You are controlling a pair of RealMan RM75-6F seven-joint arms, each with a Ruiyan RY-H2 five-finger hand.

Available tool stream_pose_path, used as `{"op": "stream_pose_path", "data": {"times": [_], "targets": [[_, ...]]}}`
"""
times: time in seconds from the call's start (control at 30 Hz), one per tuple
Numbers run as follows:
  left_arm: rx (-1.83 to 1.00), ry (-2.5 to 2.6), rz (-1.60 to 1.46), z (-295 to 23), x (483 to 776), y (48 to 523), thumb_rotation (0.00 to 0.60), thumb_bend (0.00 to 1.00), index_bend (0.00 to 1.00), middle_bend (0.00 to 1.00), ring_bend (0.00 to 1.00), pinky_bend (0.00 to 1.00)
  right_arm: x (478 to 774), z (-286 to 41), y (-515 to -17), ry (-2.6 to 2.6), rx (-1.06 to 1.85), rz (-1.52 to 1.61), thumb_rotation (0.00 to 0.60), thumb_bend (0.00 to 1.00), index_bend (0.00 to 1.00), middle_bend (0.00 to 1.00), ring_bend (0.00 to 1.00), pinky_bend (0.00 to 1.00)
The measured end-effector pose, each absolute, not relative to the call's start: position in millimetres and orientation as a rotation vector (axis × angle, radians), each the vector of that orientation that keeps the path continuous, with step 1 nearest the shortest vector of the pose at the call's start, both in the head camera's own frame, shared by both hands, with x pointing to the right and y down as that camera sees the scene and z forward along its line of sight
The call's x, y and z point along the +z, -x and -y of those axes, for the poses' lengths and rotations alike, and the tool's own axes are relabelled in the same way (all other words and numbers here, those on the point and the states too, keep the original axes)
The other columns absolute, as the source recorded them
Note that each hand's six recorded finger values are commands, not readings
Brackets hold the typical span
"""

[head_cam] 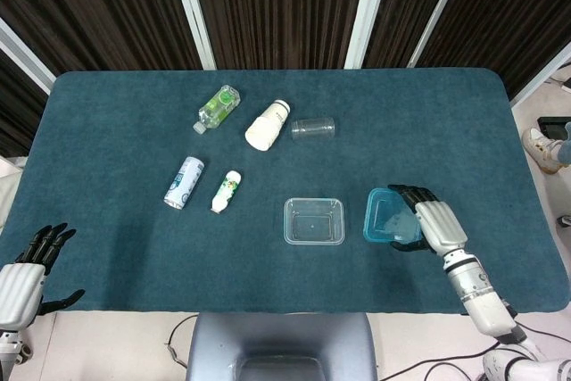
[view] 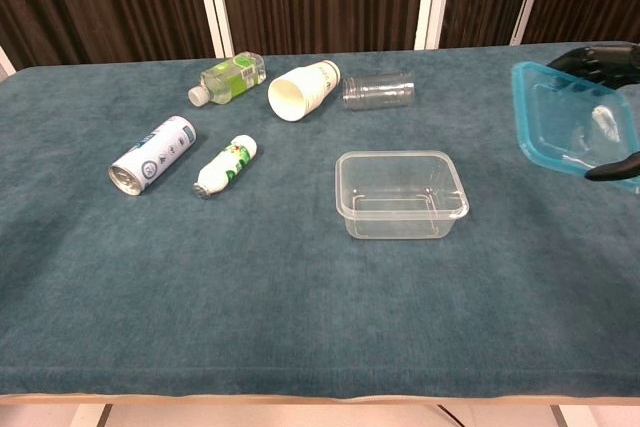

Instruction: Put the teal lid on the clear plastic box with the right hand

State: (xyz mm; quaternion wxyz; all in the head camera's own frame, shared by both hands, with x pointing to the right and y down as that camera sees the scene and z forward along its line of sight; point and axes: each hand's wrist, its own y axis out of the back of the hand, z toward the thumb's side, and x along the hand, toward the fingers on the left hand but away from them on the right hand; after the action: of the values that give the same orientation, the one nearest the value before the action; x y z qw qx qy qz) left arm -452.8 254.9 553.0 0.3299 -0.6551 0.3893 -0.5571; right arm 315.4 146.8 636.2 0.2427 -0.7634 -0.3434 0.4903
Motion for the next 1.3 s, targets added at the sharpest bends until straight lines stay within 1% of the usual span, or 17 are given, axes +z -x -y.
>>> {"op": "stream_pose_path", "data": {"times": [0.13, 0.3, 0.43, 0.63, 0.87, 1.13, 1.3], "targets": [[-1.457, 1.714, -1.017, -254.8, 553.2, 452.7, 0.6, 0.37, 0.14, 0.06, 0.05, 0.32, 634.6, -147.7, -293.5, 2.166, 1.276, 0.881, 0.6, 0.63, 0.4, 0.47, 0.47, 0.52], [-1.455, 1.715, -1.02, -254.7, 552.7, 453.3, 0.6, 0.37, 0.15, 0.06, 0.05, 0.32, 642.7, -143.7, -262.4, 2.223, 1.219, 0.831, 0.6, 0.62, 0.36, 0.46, 0.43, 0.48], [-1.453, 1.715, -1.023, -254.6, 552.1, 453.7, 0.6, 0.37, 0.14, 0.06, 0.05, 0.32, 651.4, -141.5, -248.1, 2.244, 1.221, 0.815, 0.6, 0.61, 0.29, 0.38, 0.33, 0.41], [-1.453, 1.716, -1.024, -254.6, 552.0, 454.0, 0.6, 0.37, 0.14, 0.06, 0.05, 0.32, 656.8, -138.7, -238.8, 2.258, 1.22, 0.807, 0.6, 0.6, 0.2, 0.29, 0.24, 0.35], [-1.451, 1.72, -1.022, -254.5, 552.2, 453.8, 0.6, 0.37, 0.14, 0.06, 0.05, 0.32, 675.0, -133.1, -217.5, 2.283, 1.216, 0.831, 0.6, 0.59, 0.2, 0.28, 0.23, 0.34], [-1.454, 1.722, -1.023, -254.1, 552.5, 454.5, 0.6, 0.37, 0.14, 0.06, 0.05, 0.32, 686.4, -131.7, -208.0, 2.305, 1.229, 0.826, 0.6, 0.55, 0.18, 0.26, 0.2, 0.31], [-1.456, 1.723, -1.026, -253.4, 553.0, 455.3, 0.6, 0.37, 0.14, 0.06, 0.05, 0.32, 691.2, -131.8, -203.4, 2.317, 1.231, 0.825, 0.6, 0.53, 0.18, 0.25, 0.2, 0.31]]}}
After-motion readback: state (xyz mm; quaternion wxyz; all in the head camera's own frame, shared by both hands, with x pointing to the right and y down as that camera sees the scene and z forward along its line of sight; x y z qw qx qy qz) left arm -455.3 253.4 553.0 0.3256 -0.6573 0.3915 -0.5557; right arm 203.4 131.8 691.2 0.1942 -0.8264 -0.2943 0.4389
